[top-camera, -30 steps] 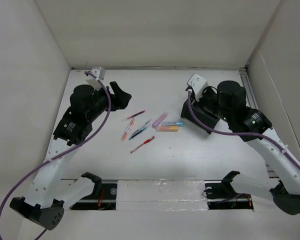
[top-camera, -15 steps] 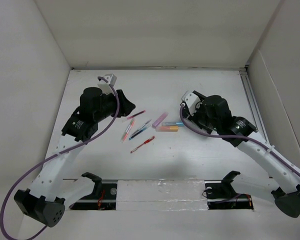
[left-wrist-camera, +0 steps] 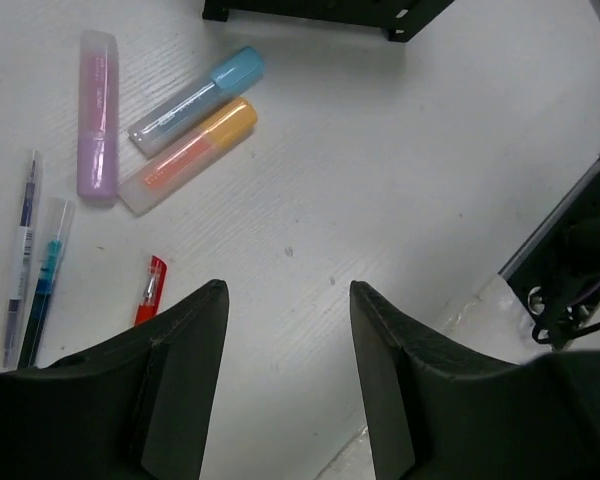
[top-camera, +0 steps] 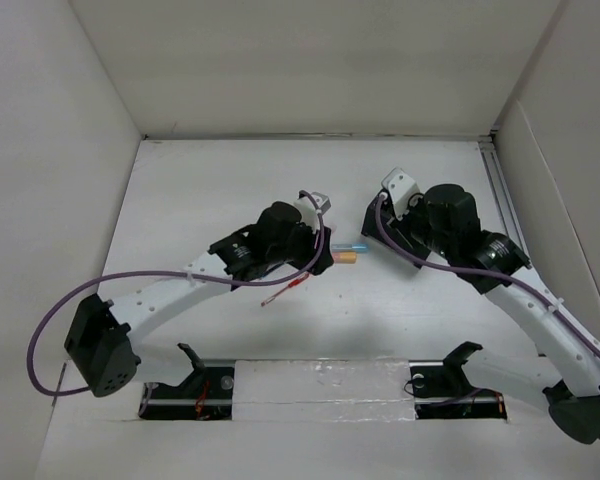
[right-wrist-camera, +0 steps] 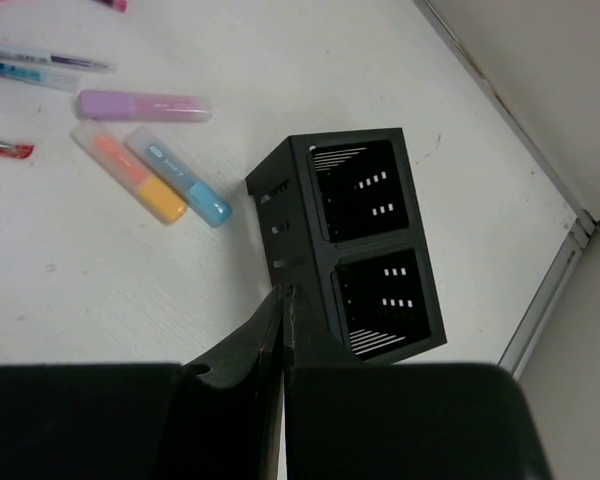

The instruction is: Organize the desk

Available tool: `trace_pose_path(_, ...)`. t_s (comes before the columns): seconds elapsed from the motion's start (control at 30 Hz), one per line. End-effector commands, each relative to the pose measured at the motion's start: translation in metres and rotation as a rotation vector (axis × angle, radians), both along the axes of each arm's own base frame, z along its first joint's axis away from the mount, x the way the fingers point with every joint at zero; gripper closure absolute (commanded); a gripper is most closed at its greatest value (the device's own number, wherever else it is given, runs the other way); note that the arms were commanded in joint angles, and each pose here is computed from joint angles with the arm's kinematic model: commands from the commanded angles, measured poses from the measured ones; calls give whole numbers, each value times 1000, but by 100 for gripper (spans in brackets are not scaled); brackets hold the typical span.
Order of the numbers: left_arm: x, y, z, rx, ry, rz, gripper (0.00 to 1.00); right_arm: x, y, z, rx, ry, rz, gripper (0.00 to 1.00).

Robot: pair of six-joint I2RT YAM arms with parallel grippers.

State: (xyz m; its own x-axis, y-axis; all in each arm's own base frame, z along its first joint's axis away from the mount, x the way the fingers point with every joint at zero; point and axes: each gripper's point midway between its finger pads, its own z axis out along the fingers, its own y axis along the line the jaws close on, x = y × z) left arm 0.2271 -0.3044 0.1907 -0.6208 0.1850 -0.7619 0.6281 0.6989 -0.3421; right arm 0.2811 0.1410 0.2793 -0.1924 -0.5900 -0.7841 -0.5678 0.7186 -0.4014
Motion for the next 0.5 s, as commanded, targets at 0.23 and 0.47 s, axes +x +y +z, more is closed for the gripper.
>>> trace_pose_path(0.23, 72, -42, -10, 49, -132, 34, 56, -7, -18, 0, 52, -19, -37, 95)
trace_pose_path(0.47, 134, -47, -39, 149, -141, 82, 60, -22, -32, 11, 54, -47, -50, 94)
